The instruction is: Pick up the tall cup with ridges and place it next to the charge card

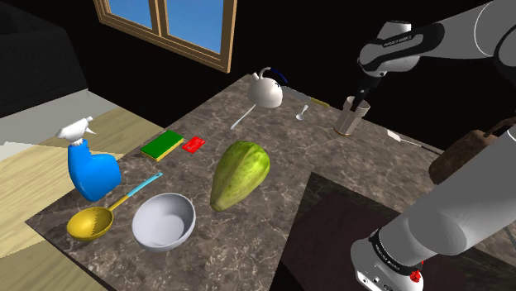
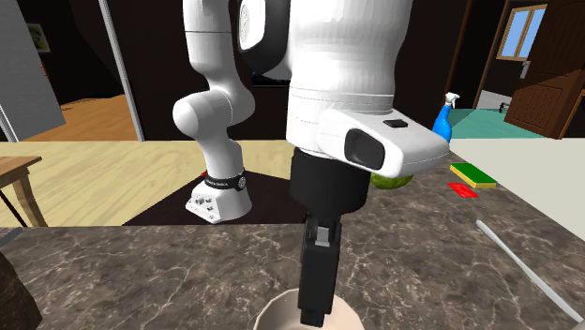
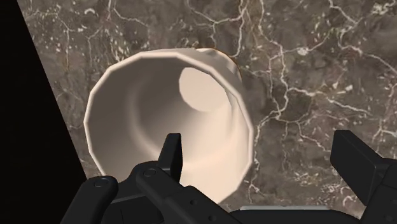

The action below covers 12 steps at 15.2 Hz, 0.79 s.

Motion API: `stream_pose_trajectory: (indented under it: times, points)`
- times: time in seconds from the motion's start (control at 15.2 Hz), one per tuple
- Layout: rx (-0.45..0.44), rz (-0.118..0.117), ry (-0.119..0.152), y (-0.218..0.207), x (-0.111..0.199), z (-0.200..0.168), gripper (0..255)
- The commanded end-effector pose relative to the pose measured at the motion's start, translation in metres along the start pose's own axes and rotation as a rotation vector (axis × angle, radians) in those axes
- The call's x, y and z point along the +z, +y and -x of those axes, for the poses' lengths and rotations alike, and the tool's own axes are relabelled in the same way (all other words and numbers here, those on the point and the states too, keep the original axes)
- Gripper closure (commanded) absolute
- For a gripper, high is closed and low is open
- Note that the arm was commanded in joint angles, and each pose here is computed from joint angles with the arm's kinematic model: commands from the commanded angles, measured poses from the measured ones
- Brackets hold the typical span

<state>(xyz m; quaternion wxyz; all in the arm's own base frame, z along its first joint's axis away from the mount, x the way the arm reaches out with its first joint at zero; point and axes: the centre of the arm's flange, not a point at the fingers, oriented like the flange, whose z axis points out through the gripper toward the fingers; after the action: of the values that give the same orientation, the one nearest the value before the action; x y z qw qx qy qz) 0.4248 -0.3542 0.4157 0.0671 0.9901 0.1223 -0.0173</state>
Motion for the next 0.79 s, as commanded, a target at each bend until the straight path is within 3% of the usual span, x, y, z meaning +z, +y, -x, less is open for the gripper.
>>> stream_pose_trajectory:
  times: [0.0,0.33,0.73]
  points:
    - [-0.001,0.001,0.000,0.002,0.011,0.000,0]
    - [-0.001,0.001,0.000,0.002,0.035,0.000,0]
    - [-0.001,0.001,0.000,0.002,0.035,0.000,0]
